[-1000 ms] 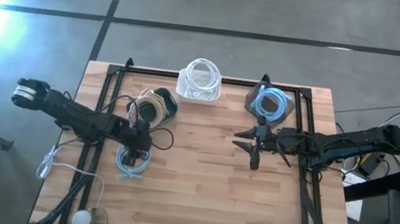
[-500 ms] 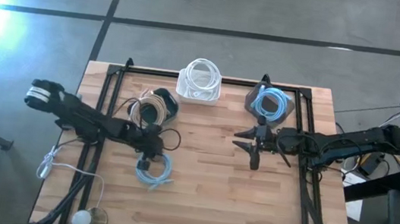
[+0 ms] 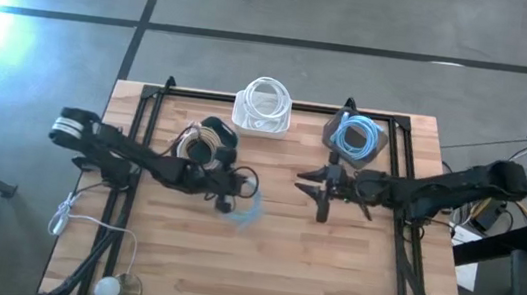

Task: Sort HDMI cables
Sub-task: Put the light blue HDMI cable into the black bin

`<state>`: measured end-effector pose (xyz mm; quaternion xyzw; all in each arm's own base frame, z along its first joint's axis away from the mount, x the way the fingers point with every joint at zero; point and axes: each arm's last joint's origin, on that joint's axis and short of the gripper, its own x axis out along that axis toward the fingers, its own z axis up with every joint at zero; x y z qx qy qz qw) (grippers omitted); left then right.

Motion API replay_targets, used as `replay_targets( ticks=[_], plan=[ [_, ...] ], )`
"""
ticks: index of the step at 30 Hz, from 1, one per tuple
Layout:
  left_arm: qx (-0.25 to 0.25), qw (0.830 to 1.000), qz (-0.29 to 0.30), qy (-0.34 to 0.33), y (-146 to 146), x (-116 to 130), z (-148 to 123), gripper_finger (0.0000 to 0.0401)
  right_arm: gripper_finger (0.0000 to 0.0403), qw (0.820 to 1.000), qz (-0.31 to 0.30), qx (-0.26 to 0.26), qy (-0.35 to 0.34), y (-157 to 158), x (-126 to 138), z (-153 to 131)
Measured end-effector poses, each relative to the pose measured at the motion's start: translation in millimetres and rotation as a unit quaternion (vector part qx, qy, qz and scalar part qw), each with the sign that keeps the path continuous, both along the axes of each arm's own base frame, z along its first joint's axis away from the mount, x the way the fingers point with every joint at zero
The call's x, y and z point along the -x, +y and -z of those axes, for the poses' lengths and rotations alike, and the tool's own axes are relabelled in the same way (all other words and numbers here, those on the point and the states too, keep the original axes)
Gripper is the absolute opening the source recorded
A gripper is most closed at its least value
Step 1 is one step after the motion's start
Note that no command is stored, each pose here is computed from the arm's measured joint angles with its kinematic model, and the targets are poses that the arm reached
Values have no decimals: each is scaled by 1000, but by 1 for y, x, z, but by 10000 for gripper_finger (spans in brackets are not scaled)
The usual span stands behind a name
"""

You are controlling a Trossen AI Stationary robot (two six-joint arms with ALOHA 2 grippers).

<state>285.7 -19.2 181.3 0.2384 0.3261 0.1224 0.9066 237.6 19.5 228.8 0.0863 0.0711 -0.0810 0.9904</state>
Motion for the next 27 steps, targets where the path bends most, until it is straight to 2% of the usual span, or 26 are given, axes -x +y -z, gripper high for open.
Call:
replay_targets(
  ticks=[7,10,16,19,27],
  plan=[
    [-64,998,-10,-2,-1,-23,-14,31,123,999,3,14,49,1,-36,14],
    [-67,998,-11,-4,-1,-28,-17,32,123,995,0,19,98,3,-54,17],
    [-68,997,-14,-19,-2,-28,-24,29,123,977,16,10,214,6,-84,19],
    [-78,996,-20,-24,-5,-27,-27,29,123,975,50,-13,214,5,-99,15],
    [-139,990,-19,-15,-22,-24,-30,30,123,968,72,-40,237,0,-121,3]
  ],
)
